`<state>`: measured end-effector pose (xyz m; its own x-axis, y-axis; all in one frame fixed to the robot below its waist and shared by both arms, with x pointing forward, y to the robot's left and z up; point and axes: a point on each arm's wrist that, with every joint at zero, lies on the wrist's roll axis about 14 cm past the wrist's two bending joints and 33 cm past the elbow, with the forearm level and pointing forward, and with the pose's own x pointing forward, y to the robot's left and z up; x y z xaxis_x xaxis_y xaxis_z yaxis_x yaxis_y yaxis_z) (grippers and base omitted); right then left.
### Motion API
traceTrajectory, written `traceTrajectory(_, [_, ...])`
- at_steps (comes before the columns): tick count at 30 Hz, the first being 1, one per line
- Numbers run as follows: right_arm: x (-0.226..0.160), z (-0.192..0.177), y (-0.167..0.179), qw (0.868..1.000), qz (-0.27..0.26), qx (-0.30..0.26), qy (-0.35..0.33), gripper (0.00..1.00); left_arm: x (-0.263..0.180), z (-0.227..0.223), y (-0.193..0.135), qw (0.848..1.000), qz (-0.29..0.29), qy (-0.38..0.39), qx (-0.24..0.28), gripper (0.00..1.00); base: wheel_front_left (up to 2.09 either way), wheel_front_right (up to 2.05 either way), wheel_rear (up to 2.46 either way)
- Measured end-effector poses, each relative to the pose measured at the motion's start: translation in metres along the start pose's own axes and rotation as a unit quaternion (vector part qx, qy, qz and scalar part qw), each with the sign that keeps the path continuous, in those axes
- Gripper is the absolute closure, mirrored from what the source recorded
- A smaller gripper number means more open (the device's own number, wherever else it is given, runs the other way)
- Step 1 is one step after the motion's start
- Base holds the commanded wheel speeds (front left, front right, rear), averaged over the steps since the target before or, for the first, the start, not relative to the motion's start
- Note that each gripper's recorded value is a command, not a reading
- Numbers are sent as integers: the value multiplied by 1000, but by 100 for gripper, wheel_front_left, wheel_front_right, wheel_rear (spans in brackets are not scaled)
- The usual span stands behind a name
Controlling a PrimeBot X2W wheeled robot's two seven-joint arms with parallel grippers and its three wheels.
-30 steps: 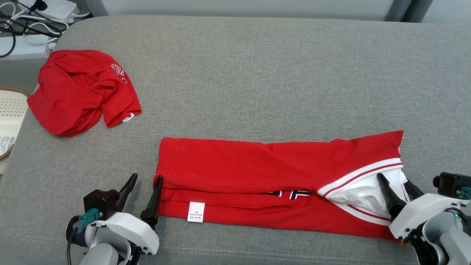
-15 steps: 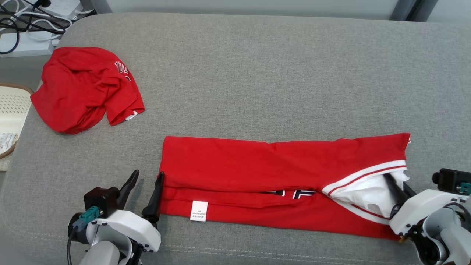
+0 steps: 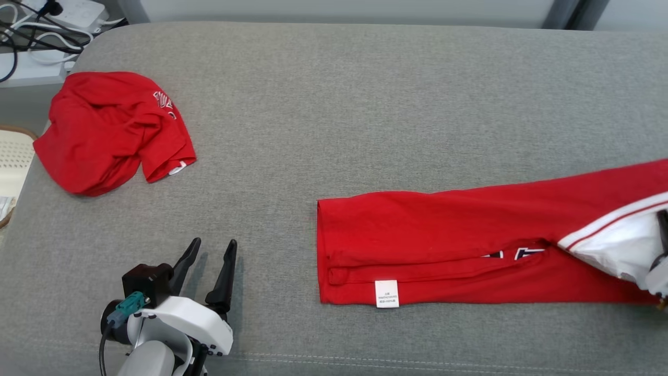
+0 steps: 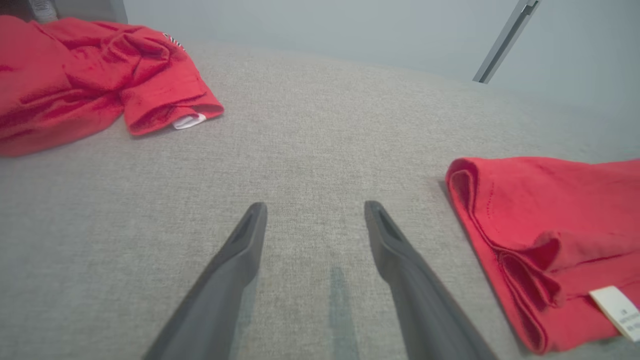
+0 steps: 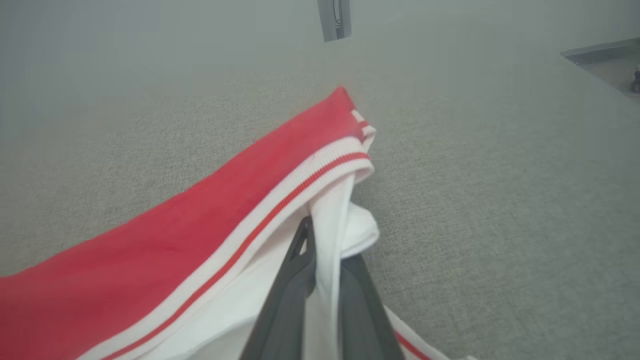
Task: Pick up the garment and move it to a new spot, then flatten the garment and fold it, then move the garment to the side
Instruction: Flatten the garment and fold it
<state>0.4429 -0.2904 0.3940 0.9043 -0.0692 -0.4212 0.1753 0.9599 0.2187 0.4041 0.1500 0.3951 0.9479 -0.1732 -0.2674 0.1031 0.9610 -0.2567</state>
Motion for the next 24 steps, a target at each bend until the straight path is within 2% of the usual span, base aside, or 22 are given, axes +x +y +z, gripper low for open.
traceTrajectory(3, [0,15,16,999,29,-23,-14,100,2,-3,-7,1000,-10,3,-1,0,0,0,0])
traceTrajectory(9, [-14,34,98,985,157,-74,-11,100,7,-8,-25,999,-33,10,-2,0,0,0,0])
traceTrajectory(14, [-44,28,167,957,268,-106,33,100,7,-7,-33,999,-42,8,-4,0,0,0,0])
traceTrajectory(15, [-57,20,192,943,308,-118,52,100,6,-7,-33,999,-43,9,-4,0,0,0,0])
traceTrajectory(16, [-63,17,203,935,326,-122,60,100,5,-8,-34,999,-43,9,-5,0,0,0,0])
traceTrajectory(21, [-85,-14,251,902,395,-137,106,100,0,-8,-28,999,-33,8,-10,0,0,0,0])
traceTrajectory(23, [-88,-26,263,894,409,-139,122,100,-3,-7,-24,1000,-26,7,-14,0,0,0,0])
traceTrajectory(24, [-88,-26,263,894,409,-139,122,100,-3,-7,-24,1000,-26,7,-14,0,0,0,0])
